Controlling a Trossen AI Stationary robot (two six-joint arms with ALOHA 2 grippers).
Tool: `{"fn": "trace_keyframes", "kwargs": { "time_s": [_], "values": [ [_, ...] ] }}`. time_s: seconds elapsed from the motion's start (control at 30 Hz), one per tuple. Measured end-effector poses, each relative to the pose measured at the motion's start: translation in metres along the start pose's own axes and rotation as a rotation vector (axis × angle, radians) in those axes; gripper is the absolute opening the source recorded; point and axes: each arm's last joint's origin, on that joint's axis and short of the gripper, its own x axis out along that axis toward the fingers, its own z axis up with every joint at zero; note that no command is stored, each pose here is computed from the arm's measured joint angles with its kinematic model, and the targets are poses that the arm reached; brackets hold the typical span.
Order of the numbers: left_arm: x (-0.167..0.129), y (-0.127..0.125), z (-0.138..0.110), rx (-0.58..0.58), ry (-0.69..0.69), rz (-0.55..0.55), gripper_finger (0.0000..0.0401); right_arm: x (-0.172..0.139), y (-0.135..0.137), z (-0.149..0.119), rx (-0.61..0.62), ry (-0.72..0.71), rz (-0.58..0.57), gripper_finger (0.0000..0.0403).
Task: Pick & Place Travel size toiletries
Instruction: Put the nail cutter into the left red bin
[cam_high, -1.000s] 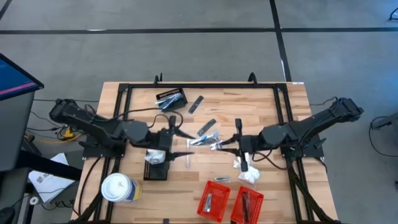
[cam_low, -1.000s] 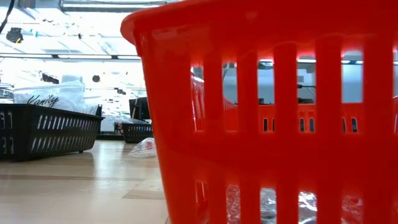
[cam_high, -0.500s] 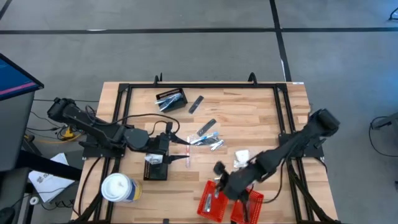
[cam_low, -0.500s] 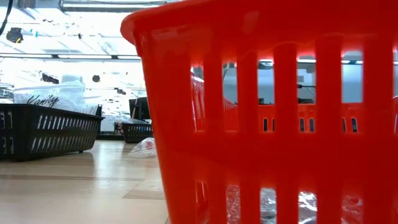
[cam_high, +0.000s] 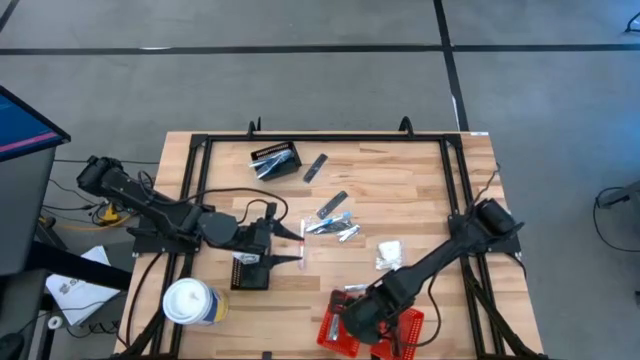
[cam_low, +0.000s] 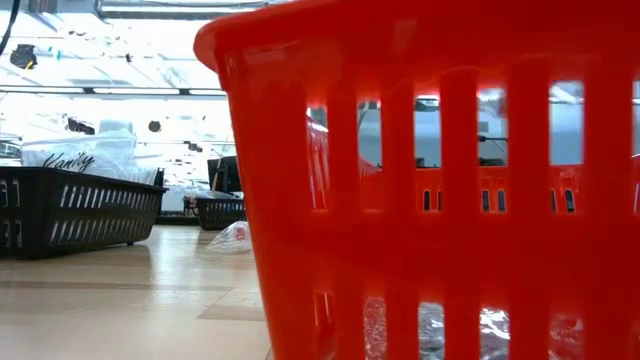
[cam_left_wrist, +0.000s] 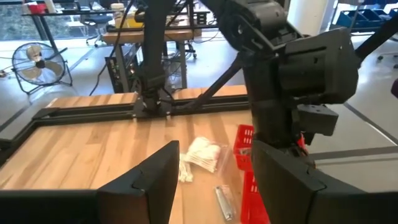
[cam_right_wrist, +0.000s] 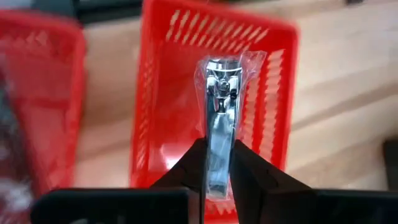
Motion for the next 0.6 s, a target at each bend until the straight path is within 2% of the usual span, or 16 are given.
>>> {"fn": "trace_keyframes", "kwargs": {
  "time_s": [0.3,0.6],
  "values": [
    [-0.002,-0.007,0.000,-0.003,-0.004,-0.027,0.0181,0.002,0.000,0.000,0.062,-0.037,0.032,0.0046],
    [-0.002,-0.007,0.000,0.004,-0.003,-0.027,0.0175,0.018,-0.002,-0.015,0.136,-0.083,0.091,0.0049]
  ]
}}
